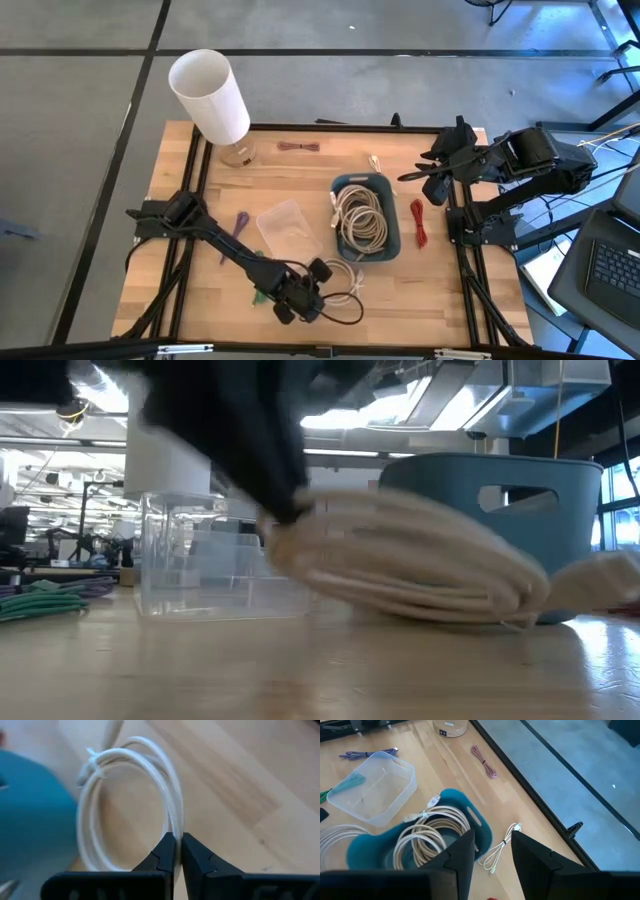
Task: Pick & Place USB Port
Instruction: Put the light brown HDMI cable into the blue bin
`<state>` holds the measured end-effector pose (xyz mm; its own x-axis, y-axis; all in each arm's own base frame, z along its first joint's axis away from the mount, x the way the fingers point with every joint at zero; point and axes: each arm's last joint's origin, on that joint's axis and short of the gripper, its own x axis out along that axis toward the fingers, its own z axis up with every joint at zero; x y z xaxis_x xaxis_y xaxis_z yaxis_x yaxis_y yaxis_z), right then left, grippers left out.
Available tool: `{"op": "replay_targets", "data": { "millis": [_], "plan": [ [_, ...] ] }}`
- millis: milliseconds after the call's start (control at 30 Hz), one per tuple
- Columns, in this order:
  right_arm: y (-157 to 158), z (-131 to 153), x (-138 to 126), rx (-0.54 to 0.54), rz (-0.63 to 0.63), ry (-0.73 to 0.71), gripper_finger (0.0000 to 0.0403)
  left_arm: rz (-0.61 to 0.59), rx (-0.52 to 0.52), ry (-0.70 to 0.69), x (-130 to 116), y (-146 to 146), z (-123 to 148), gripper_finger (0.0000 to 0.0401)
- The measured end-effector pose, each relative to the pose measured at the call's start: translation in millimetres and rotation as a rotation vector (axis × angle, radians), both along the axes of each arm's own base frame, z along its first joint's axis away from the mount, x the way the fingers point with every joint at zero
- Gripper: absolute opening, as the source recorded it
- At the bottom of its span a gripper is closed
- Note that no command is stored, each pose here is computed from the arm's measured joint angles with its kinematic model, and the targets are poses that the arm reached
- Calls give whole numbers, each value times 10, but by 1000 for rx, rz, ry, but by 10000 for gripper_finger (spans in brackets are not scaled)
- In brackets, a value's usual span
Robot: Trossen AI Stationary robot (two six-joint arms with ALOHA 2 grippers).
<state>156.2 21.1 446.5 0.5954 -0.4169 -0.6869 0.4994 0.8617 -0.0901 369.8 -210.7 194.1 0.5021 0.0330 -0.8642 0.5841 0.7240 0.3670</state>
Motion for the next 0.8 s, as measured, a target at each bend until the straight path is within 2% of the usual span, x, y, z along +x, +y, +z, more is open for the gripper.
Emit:
{"op": "replay_targets", "data": {
  "millis": [167,300,433,567,800],
  "plan": [
    [-1,-4,-5,-2,0,7,132,41,55,19,29,13,428,8],
    [-2,-8,-12,-10,8,20,132,86,4,62,-49,19,800,8],
    [-3,-9,-13,-15,13,24,132,136,14,93,-207,27,1129,8],
    [-4,-9,-13,-19,11,23,132,276,-5,-20,-362,100,1572,7],
    [-3,-6,-11,-4,-7,9,132,679,-113,-426,-670,408,2261,7]
  ]
}}
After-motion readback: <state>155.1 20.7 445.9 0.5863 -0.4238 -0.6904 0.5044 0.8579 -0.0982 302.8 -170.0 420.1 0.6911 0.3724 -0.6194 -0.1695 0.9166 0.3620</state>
